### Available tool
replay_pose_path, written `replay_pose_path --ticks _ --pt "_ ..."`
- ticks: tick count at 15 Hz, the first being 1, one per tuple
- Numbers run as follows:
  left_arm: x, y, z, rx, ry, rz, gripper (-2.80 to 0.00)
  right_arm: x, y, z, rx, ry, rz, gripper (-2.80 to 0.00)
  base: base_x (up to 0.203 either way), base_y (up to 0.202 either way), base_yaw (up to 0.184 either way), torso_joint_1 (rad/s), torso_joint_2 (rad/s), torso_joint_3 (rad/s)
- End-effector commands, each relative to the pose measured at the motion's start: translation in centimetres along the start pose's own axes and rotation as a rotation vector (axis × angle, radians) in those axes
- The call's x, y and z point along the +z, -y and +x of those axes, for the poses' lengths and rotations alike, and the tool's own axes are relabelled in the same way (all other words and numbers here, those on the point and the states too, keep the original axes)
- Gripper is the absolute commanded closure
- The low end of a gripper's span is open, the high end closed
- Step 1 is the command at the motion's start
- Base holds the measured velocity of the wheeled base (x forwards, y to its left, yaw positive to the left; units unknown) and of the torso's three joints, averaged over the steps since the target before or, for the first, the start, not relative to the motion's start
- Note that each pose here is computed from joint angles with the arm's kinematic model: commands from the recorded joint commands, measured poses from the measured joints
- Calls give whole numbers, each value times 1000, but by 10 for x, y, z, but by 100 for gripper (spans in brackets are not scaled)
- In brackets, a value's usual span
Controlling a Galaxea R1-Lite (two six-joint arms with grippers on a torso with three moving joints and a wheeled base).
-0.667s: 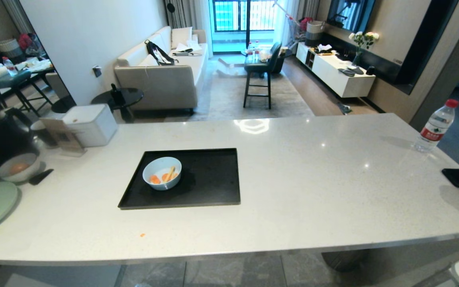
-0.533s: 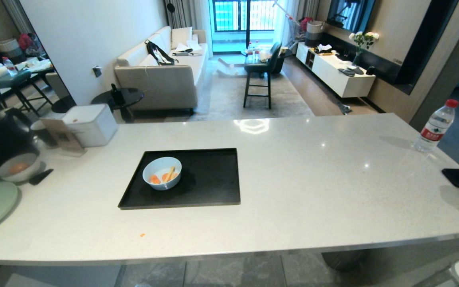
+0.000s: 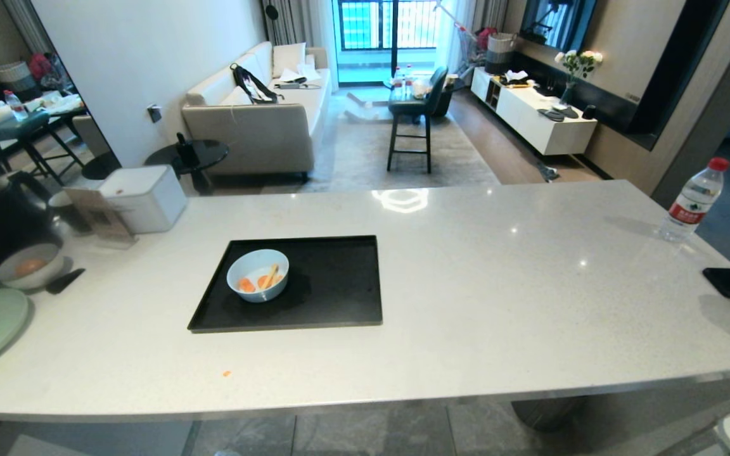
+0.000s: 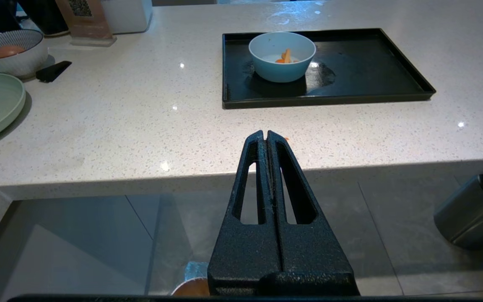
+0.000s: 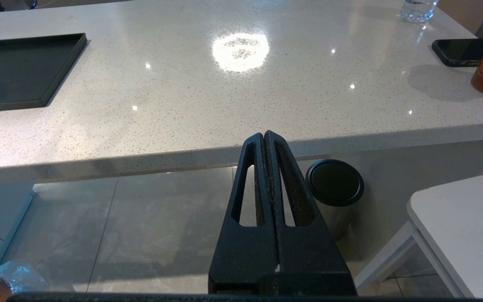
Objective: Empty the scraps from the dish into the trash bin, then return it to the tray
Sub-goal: Pick up the bowl with leftover food
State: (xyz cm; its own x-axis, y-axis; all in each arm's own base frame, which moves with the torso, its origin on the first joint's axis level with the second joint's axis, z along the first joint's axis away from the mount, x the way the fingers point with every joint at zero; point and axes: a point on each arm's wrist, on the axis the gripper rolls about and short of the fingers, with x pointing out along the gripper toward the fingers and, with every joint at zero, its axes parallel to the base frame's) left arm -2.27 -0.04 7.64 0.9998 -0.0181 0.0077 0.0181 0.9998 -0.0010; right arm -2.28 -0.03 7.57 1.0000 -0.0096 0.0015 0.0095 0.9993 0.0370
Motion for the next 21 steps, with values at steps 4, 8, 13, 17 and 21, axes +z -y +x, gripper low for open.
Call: replay_pose_path --ticks 4,8,13,17,21 --pt "0 0 0 0 0 1 0 0 0 0 0 0 0 0 0 0 0 0 0 0" --pt "0 0 0 0 0 1 0 0 0 0 0 2 0 0 0 0 0 0 0 0" --pt "0 0 0 0 0 1 0 0 0 0 0 0 0 0 0 0 0 0 0 0" --pt "0 0 0 -2 -2 7 0 0 0 0 0 0 0 0 18 0 1 -1 0 1" --pt "0 0 0 0 -2 7 0 0 0 0 0 1 0 0 188 0 0 7 5 1"
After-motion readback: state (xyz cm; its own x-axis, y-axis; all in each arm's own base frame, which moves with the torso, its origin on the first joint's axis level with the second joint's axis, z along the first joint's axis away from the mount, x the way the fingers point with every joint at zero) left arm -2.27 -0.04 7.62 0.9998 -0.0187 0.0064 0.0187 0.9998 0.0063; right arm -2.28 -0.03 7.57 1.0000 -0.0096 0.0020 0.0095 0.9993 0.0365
